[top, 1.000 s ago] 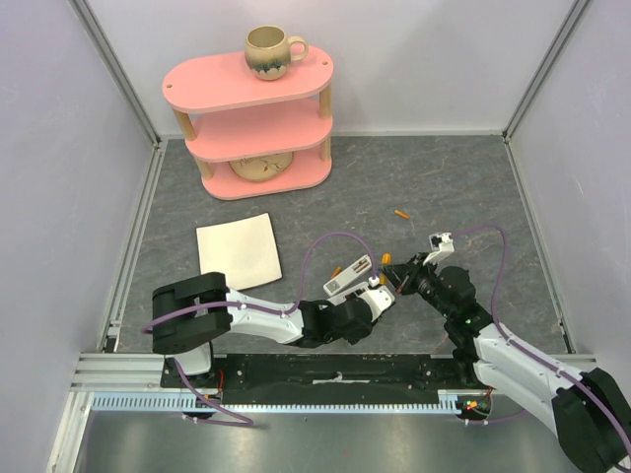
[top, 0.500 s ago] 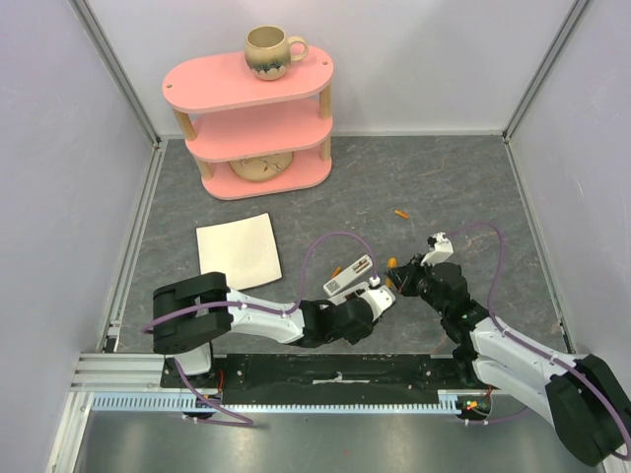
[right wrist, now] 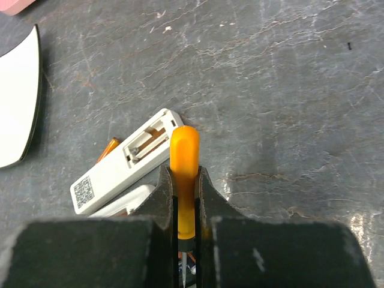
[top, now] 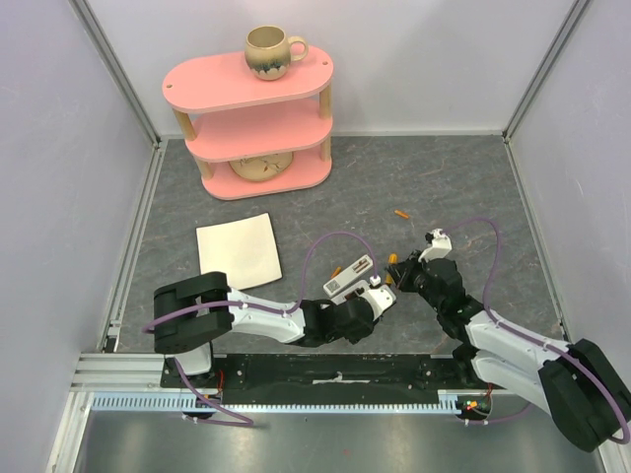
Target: Unload the batteries from the remote control
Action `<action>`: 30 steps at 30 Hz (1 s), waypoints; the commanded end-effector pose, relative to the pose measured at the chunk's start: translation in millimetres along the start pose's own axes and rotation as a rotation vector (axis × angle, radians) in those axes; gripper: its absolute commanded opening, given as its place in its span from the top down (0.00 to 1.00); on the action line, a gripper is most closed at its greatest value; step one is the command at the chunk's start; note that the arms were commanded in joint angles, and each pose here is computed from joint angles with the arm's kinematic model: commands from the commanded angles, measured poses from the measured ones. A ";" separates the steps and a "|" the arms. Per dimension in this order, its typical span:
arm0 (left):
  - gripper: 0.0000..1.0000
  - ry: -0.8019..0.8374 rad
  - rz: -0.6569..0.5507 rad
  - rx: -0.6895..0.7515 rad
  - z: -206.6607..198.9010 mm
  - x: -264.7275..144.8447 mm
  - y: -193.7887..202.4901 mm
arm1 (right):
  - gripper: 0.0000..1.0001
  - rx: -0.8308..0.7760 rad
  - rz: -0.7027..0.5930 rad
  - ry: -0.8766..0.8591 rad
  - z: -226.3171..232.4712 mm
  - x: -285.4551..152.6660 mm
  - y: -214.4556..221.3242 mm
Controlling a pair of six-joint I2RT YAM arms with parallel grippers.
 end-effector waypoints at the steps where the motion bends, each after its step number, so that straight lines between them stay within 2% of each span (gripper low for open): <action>1: 0.98 -0.073 0.202 0.031 22.9 6.5 54.1 | 1.00 0.009 -0.098 0.069 -1.4 9.0 -26.3; 14: 0.97 -0.087 0.222 -0.033 17.5 6.7 49.1 | 1.00 0.041 -0.125 0.031 11.8 9.1 -44.3; 15: 0.94 -0.106 0.246 -0.037 19.2 6.1 52.2 | 1.00 0.041 -0.125 0.034 11.2 7.3 -44.3; 18: 0.77 -0.148 0.285 -0.078 17.8 7.4 53.1 | 1.00 0.039 -0.140 0.041 10.5 -1.9 -48.2; 24: 0.72 -0.174 0.310 -0.205 5.5 12.1 44.1 | 1.00 0.028 -0.205 0.094 2.1 -19.0 -60.0; 26: 0.60 -0.160 0.313 -0.244 -2.4 12.0 37.6 | 1.00 0.025 -0.209 0.101 1.3 -21.2 -61.9; 27: 0.50 -0.148 0.322 -0.260 -6.1 11.3 37.1 | 1.00 0.022 -0.209 0.101 1.5 -21.6 -62.5; 30: 0.41 -0.100 0.331 -0.304 -17.3 8.7 32.1 | 1.00 0.014 -0.195 0.102 1.8 -21.0 -61.1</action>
Point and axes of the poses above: each gripper's point midway between its finger pads, its own x axis out along the fingers, its own z axis along the line the jaws close on, y = z × x, the point moved 4 cm from there along -x, back along the fingers, and after that the axes turned 8 degrees about -x, right-handed, at the moved point
